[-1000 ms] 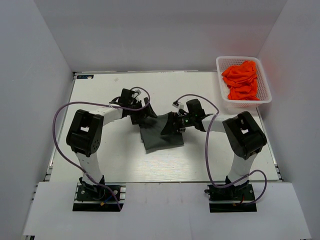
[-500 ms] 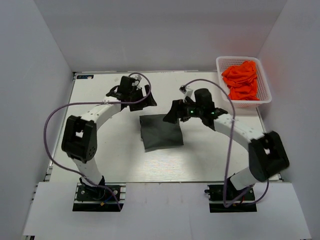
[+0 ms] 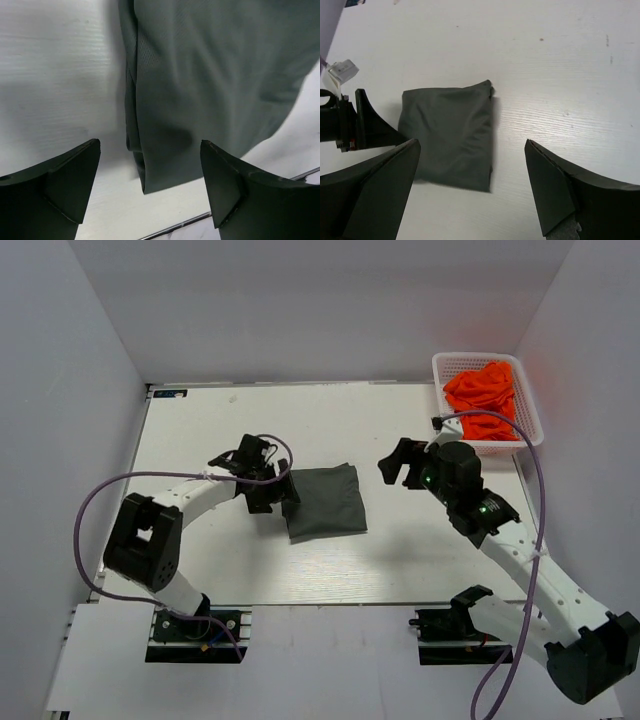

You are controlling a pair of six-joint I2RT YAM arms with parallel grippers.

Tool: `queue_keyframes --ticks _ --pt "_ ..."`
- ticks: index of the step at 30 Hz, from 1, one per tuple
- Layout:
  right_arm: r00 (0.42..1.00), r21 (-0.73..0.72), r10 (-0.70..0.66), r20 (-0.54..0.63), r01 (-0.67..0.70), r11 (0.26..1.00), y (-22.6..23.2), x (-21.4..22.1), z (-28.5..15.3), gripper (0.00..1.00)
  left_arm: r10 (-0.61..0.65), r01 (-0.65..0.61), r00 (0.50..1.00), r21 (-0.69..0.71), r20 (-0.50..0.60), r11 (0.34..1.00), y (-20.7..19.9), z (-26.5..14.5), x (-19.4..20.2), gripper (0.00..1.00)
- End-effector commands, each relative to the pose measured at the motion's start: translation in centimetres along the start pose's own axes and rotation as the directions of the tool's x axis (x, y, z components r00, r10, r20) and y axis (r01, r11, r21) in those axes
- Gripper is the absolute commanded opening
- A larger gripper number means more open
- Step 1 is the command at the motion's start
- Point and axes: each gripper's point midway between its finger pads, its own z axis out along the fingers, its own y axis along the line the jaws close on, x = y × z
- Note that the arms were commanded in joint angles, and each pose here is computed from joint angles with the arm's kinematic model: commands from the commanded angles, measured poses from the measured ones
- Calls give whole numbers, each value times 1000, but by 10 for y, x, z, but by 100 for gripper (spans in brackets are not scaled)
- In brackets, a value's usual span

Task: Fold and stack the t-shirts
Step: Fold the tshirt

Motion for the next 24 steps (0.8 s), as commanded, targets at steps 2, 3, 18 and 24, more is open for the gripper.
queue_keyframes --ticks 2,3,18,24 --pt "1000 122 15 11 -16 992 -24 4 -7 91 -18 19 999 30 -33 999 -9 19 11 85" --pt "1000 126 21 2 -21 992 -26 7 -7 91 -20 20 999 15 -27 1000 -5 24 10 79" --pt "1000 162 17 17 -20 987 -32 3 -20 91 122 -111 993 -377 5 920 44 53 -41 0" --pt "1000 172 -4 27 0 985 -34 0 -20 91 327 -214 933 -494 154 843 34 8 -133 0"
